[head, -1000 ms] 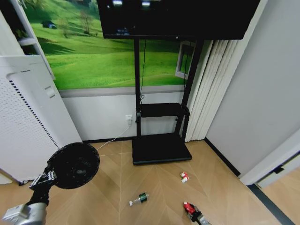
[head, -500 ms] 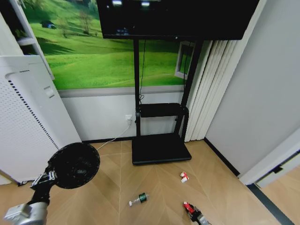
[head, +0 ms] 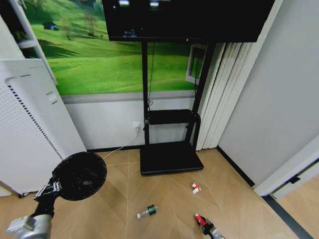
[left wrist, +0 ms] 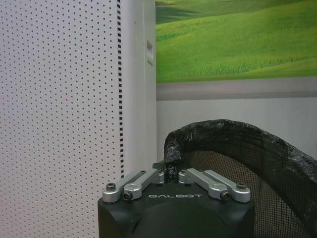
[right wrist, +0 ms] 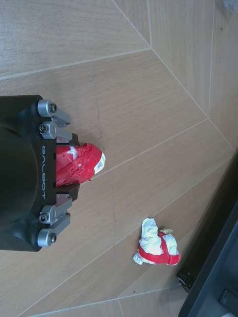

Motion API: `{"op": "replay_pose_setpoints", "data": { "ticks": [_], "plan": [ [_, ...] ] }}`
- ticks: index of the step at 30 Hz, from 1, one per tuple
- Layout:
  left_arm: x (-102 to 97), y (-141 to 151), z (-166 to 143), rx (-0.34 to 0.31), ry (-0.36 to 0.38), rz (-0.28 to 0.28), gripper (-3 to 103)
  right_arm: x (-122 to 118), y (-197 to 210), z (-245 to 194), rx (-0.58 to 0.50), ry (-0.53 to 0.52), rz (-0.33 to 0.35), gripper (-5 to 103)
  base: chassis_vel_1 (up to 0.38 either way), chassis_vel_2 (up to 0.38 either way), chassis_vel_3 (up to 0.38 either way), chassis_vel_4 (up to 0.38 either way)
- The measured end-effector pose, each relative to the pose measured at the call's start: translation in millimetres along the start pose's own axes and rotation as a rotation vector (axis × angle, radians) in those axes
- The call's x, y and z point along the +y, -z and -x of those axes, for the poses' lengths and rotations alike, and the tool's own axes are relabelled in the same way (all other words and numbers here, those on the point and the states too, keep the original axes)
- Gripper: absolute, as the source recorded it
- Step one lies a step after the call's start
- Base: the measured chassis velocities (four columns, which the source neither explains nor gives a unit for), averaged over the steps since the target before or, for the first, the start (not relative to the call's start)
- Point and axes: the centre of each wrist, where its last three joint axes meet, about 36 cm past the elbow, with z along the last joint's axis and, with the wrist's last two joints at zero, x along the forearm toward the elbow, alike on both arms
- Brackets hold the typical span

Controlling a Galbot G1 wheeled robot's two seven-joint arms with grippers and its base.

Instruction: Pick up the trash bin and place the garbage on the floor into it.

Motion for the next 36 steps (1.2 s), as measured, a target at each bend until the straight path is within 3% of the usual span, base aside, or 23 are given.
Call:
{"op": "replay_pose_setpoints", "data": {
  "ticks": [19, 24, 28, 30, 32, 34, 36],
  "plan": [
    [-1.1, -3.6, 0.7, 0.005, 0.0, 0.005, 7, 3.2, -1.5, -8.4, -0.018, 0.003, 0.012, 39, 0.0, 0.0, 0.0, 0.0],
    [-1.2, -10.1, 6.5, 0.006, -0.005, 0.007, 7, -2.9, -1.6, -21.7, -0.045, -0.036, 0.046, 28, 0.0, 0.0, 0.0, 0.0],
    [-4.6, -13.4, 15.3, -0.001, -0.014, -0.001, 7, -20.2, -0.1, -37.5, -0.096, -0.086, 0.098, 22, 0.0, 0.0, 0.0, 0.0],
    [-7.9, -15.4, 23.7, -0.008, -0.022, -0.007, 7, -43.8, 6.2, -52.4, -0.145, -0.124, 0.138, 19, 0.0, 0.0, 0.0, 0.0],
    [-9.5, -17.4, 26.7, -0.007, -0.025, -0.01, 7, -52.6, 9.1, -57.2, -0.164, -0.136, 0.146, 15, 0.0, 0.0, 0.0, 0.0],
    [-12.8, -25.8, 34.2, 0.001, -0.032, -0.012, 7, -86.6, 26.3, -75.6, -0.23, -0.174, 0.141, 13, 0.0, 0.0, 0.0, 0.0],
    [-14.9, -29.9, 37.0, 0.005, -0.037, -0.012, 7, -99.7, 38.6, -82.9, -0.264, -0.186, 0.13, 13, 0.0, 0.0, 0.0, 0.0]
  ]
}}
